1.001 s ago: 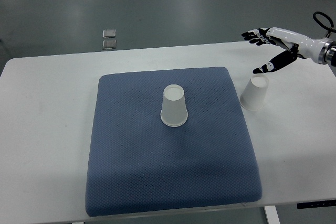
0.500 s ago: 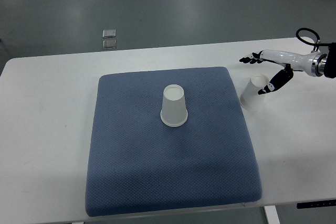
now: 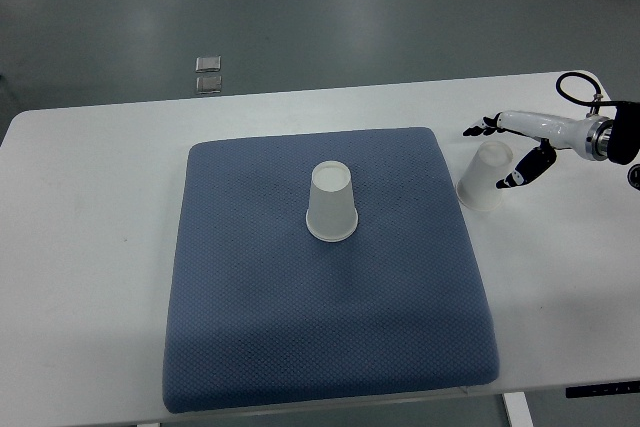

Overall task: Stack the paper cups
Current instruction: 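Close the right hand fingers around the white cup and lift it, then carry the cup over the cup on the pad and lower it on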

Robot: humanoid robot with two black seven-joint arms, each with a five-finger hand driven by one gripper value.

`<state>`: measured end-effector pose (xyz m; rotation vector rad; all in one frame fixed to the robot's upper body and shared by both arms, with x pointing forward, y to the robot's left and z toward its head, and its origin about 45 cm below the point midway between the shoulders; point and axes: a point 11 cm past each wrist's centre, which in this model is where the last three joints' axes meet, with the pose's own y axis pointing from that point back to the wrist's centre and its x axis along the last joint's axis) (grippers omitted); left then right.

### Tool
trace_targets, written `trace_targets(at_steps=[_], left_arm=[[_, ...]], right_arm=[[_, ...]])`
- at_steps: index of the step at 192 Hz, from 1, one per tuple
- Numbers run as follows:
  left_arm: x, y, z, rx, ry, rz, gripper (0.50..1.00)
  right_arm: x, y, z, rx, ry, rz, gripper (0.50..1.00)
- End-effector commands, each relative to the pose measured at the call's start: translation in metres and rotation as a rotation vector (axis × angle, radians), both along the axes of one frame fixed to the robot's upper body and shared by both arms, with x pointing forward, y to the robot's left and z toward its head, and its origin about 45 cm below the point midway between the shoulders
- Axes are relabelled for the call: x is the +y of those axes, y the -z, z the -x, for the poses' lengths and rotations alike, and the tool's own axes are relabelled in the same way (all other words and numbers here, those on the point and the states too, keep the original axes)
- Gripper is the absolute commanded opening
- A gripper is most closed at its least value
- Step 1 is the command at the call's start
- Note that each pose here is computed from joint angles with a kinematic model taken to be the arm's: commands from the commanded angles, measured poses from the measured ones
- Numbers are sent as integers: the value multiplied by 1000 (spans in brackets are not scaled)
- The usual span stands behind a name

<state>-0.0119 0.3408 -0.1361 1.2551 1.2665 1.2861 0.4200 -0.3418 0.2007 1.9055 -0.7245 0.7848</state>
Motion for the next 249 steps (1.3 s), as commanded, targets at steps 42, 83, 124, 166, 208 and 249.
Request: trace_targets(at_steps=[42, 83, 124, 166, 208, 249], left_arm=[[0, 0, 0, 0, 0, 0, 1000], [0, 0, 0, 0, 0, 0, 1000], [0, 0, 0, 0, 0, 0, 1000], [0, 0, 0, 0, 0, 0, 1000], [0, 0, 0, 0, 1, 0, 1000], [0, 0, 0, 0, 0, 0, 1000]], right_arm=[[-2, 4, 1, -9, -1, 20, 811], [-5, 2, -1, -19, 8, 25, 768], [-3, 4, -1, -18, 8, 24, 723], [-4, 3, -4, -33, 16, 24, 650], [-3, -16, -13, -78, 18, 9, 635], [11, -72, -34, -179, -17, -23, 641]])
